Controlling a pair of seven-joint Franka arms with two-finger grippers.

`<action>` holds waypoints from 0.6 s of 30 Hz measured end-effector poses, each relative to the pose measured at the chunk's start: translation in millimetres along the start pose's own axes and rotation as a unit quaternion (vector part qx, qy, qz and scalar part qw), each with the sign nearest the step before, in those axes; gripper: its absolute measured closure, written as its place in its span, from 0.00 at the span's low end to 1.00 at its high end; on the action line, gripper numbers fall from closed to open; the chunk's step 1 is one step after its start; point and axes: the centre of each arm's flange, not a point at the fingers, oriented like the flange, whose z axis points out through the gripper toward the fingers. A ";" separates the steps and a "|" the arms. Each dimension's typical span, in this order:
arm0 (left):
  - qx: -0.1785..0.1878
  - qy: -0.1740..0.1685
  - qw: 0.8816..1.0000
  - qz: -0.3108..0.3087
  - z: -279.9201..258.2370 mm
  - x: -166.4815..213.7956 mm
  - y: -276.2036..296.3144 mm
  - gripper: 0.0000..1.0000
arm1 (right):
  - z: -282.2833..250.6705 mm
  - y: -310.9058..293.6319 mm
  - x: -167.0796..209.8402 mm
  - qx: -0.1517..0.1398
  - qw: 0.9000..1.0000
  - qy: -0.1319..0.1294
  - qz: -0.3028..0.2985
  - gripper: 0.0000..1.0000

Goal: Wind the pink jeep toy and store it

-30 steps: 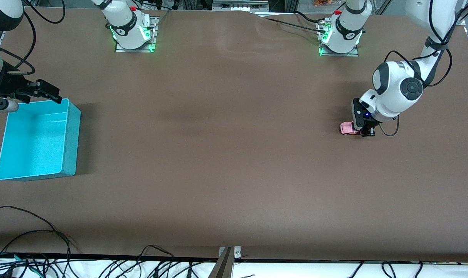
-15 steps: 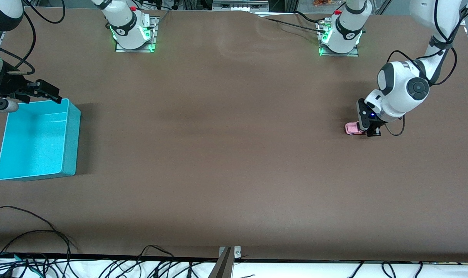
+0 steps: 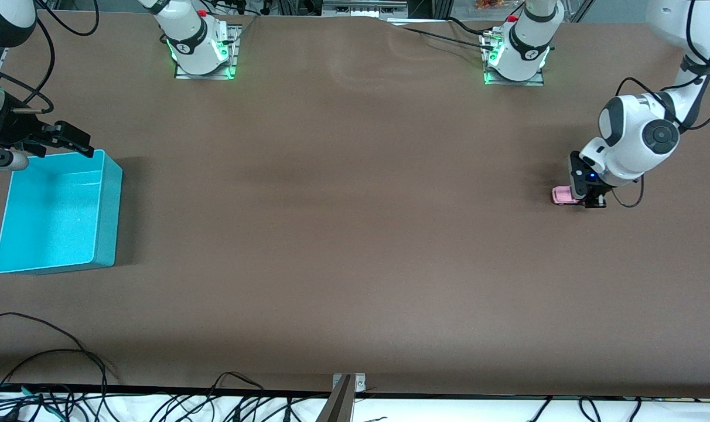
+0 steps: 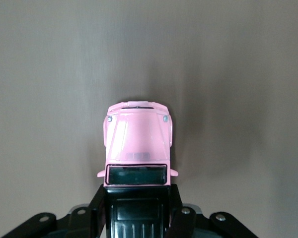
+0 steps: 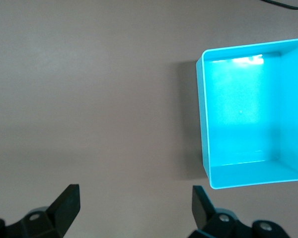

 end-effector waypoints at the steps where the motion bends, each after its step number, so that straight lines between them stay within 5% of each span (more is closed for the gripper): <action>1: 0.000 -0.003 1.000 0.001 0.9 -6.5 -0.1 0.49 | 0.0 -0.1 0.0 0.000 1.000 0.000 0.000 0.00; 10: 0.010 -0.022 1.000 0.014 8.7 -70.6 2.6 0.49 | -0.1 -0.6 0.2 0.000 1.000 0.001 -0.001 0.00; 18: 0.010 -0.024 1.000 0.015 10.0 -79.7 2.2 0.49 | -0.4 -1.0 0.6 0.001 1.000 0.003 0.000 0.00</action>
